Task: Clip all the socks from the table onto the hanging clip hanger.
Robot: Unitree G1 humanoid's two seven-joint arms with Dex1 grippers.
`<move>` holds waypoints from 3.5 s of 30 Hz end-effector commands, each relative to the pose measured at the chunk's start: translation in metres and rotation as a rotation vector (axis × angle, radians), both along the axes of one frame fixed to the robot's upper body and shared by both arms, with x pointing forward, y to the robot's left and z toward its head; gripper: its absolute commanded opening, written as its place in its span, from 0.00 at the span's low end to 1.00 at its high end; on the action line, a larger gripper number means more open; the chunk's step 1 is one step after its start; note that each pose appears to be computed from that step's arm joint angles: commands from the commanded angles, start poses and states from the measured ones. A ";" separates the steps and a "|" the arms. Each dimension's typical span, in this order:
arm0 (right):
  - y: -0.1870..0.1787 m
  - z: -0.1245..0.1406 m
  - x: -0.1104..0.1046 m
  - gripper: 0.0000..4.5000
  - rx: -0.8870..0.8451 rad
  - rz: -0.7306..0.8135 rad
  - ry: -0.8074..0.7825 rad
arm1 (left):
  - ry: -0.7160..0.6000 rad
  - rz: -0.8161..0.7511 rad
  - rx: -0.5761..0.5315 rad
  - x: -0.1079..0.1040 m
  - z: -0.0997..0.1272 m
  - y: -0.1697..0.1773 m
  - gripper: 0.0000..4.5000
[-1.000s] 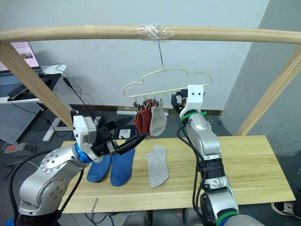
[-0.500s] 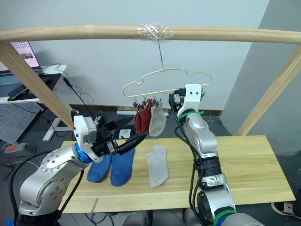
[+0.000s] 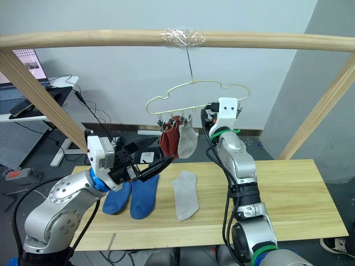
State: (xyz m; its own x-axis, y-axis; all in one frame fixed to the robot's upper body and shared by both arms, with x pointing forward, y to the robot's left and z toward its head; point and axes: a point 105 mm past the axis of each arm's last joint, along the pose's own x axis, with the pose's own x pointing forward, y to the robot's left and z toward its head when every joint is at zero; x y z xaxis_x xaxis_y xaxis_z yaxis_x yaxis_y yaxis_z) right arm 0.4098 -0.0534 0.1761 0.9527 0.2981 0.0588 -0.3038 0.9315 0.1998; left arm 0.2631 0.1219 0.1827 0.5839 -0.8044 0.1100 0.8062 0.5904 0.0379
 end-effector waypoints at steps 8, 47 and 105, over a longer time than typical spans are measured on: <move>-0.008 0.014 0.002 0.01 0.031 0.019 -0.023 | 0.037 0.042 0.092 0.005 -0.019 -0.003 1.00; -0.058 0.001 -0.015 0.00 -0.012 0.032 0.121 | 0.306 0.037 0.376 0.041 -0.204 -0.052 0.01; -0.053 0.008 -0.099 1.00 -0.102 0.230 0.100 | 0.190 -0.104 0.097 0.026 -0.093 -0.033 0.99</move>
State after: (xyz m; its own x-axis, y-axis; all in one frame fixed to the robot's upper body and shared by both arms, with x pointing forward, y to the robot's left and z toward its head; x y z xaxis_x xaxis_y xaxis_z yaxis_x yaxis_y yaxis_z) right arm 0.3092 -0.1111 0.1685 0.8314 0.5309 -0.1643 -0.4908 0.8401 0.2310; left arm 0.2929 0.0849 0.0624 0.5123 -0.8456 -0.1502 0.8410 0.5294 -0.1116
